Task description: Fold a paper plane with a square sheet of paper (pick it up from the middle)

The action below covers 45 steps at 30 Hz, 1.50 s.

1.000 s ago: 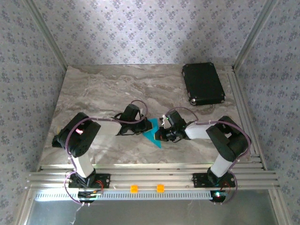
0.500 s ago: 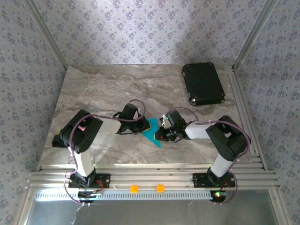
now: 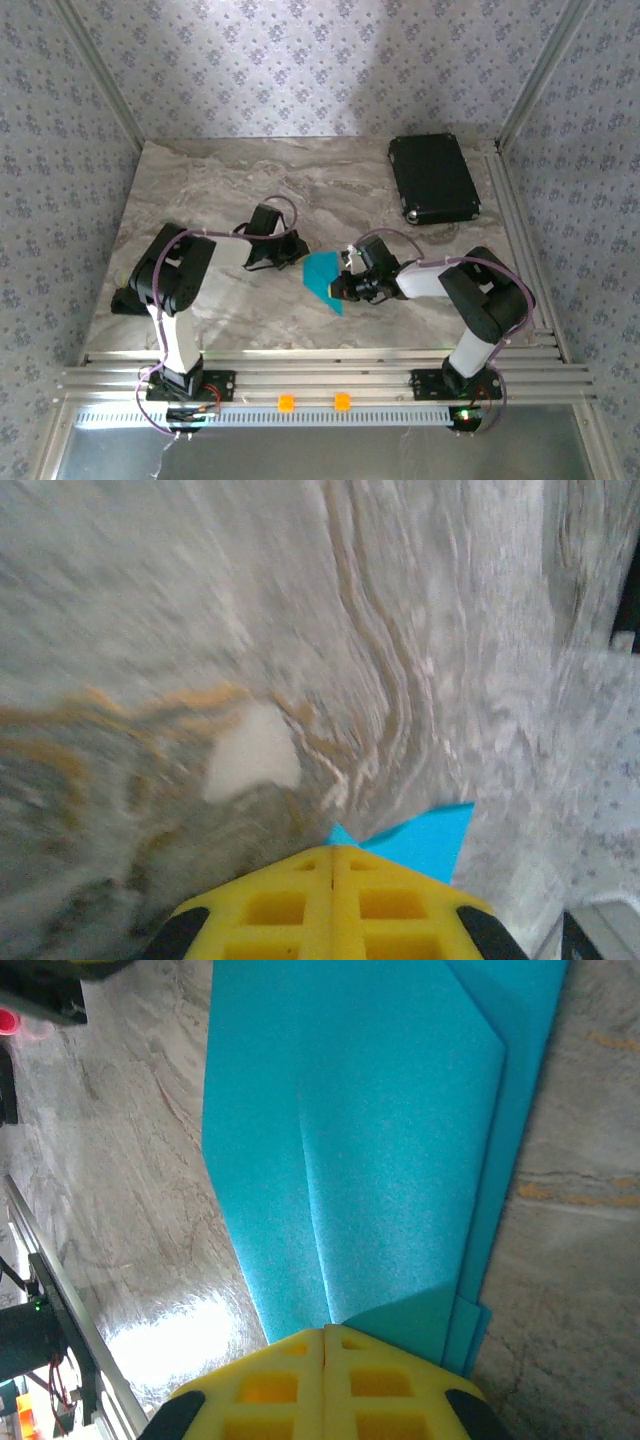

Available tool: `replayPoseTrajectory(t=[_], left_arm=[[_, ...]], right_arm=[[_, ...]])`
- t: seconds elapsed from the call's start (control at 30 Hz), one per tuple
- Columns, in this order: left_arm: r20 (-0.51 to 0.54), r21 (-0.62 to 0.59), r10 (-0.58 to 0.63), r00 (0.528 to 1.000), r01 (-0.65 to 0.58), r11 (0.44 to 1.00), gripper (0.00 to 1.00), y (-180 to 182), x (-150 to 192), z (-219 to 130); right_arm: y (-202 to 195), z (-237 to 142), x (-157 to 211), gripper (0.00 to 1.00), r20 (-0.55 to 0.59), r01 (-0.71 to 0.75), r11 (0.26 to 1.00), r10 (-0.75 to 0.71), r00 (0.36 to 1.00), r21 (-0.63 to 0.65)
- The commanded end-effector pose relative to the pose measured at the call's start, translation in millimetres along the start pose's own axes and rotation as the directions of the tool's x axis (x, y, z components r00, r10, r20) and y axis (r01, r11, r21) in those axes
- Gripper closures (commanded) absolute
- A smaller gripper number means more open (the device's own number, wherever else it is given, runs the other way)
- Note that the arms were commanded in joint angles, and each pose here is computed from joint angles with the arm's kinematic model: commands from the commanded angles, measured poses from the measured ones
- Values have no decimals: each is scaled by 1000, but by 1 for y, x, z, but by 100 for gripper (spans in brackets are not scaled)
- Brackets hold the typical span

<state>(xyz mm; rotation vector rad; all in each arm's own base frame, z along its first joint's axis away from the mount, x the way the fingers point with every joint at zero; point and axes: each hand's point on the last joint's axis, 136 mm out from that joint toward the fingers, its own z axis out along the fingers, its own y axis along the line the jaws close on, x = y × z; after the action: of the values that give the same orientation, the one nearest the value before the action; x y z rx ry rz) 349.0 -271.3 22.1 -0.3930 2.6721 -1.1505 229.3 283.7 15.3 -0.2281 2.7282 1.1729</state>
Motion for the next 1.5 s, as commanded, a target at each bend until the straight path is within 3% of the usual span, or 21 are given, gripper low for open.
replayPoseTrajectory(t=[0.0,0.33,0.53,0.83,1.1,1.27,1.47], left_arm=[[58,-123,-20,998,27,992,94,30,-19,-1],[128,-38,98,987,-94,995,92,-29,-10,-44],[26,37,217,976,-218,975,92,-47,39,-22],[-53,-4,196,979,-197,980,92,-18,51,14],[-85,-122,169,982,-179,976,94,18,60,13],[-84,-126,164,983,-174,977,94,23,63,12],[-88,-122,174,981,-184,975,94,20,62,12]], right_arm=[[-73,-4,73,100,-175,-134,956,183,967,260],[-69,-9,67,100,-186,-99,969,143,972,227],[-69,-12,64,100,-185,-101,970,144,972,221],[-60,-12,53,100,-158,-103,975,135,978,197],[-7,-15,9,98,-64,-47,990,55,996,130],[8,-8,-25,98,53,-79,992,74,996,98],[17,5,-48,96,64,-60,993,54,996,103]])
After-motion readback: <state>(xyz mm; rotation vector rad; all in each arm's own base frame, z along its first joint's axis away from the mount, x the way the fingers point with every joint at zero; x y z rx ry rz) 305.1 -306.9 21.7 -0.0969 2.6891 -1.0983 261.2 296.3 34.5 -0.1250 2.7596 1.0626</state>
